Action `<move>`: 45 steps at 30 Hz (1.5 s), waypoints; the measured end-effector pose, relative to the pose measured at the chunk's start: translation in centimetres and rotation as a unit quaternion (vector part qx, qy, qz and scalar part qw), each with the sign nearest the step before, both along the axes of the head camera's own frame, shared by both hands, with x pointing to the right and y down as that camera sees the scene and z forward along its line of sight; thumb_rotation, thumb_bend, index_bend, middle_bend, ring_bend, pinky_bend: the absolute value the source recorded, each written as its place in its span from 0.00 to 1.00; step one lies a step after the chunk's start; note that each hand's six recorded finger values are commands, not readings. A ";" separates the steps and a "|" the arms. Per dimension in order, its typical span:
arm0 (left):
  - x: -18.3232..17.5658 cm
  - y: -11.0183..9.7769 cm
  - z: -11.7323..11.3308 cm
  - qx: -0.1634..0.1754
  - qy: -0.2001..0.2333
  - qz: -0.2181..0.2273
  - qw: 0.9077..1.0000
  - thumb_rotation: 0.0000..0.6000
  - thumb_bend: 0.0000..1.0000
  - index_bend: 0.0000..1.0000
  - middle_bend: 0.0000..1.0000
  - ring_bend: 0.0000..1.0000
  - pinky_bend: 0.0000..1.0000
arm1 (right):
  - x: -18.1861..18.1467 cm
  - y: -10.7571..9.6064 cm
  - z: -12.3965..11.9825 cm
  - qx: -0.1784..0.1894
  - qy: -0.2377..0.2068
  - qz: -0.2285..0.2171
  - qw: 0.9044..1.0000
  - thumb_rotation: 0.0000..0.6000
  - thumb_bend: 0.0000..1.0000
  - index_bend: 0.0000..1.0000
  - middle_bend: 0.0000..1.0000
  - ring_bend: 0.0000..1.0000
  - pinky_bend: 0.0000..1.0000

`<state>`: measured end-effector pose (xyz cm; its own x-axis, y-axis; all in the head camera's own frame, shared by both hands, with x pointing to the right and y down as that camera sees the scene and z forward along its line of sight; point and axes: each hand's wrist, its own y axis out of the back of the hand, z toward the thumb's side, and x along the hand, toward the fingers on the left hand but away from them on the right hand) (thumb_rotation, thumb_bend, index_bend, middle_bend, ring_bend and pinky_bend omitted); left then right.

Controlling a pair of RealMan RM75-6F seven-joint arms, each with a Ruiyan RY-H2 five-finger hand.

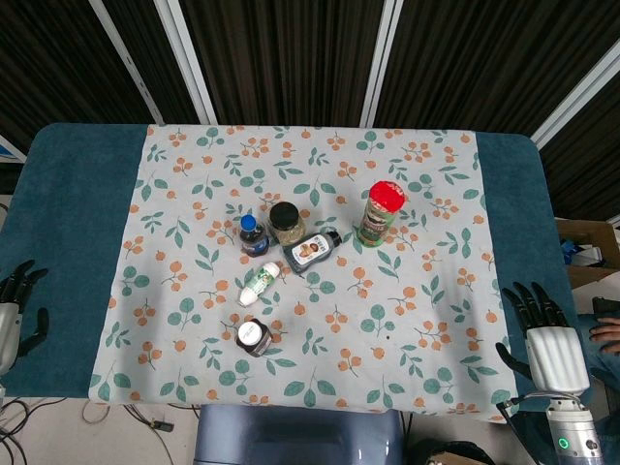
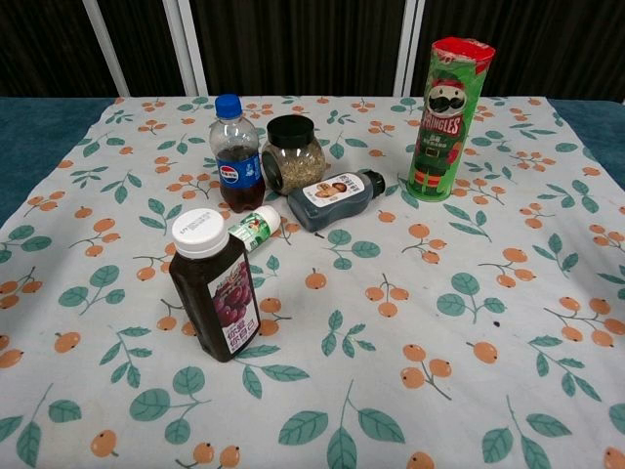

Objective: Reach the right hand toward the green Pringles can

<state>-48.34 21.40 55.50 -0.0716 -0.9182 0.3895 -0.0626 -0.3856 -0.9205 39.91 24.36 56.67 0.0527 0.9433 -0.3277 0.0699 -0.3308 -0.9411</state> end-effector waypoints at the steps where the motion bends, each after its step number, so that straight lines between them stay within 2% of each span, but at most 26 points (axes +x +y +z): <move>1: 0.0 0.0 0.0 0.000 0.000 0.000 1.000 1.00 0.54 0.17 0.08 0.17 0.06 | 0.0 0.0 0.0 0.000 0.000 0.000 1.000 1.00 0.28 0.14 0.12 0.05 0.20; 25: -0.1 -0.1 0.0 0.002 -0.001 -0.004 1.000 1.00 0.54 0.17 0.08 0.17 0.06 | 0.4 0.0 0.2 -0.011 0.002 0.007 1.000 1.00 0.27 0.12 0.12 0.05 0.20; 31: -0.1 0.1 -0.1 0.001 0.000 -0.007 1.000 1.00 0.54 0.17 0.08 0.17 0.06 | 0.4 0.0 0.4 -0.018 -0.007 0.012 1.000 1.00 0.24 0.07 0.09 0.05 0.20; 39: -0.6 0.1 -0.6 0.005 0.003 -0.020 1.000 1.00 0.54 0.17 0.08 0.17 0.06 | 0.4 -0.5 0.7 -0.057 -0.073 0.023 0.995 1.00 0.21 0.06 0.09 0.05 0.20; 43: -0.5 0.1 -0.5 0.003 0.005 -0.019 1.000 1.00 0.54 0.17 0.08 0.17 0.06 | 0.2 -2.2 1.7 -0.093 -0.125 0.029 0.987 1.00 0.21 0.06 0.09 0.05 0.20; 45: -0.5 0.1 -0.5 0.002 0.006 -0.021 1.000 1.00 0.54 0.17 0.08 0.17 0.06 | -0.2 -3.6 2.4 -0.111 -0.159 0.034 0.980 1.00 0.21 0.06 0.09 0.05 0.20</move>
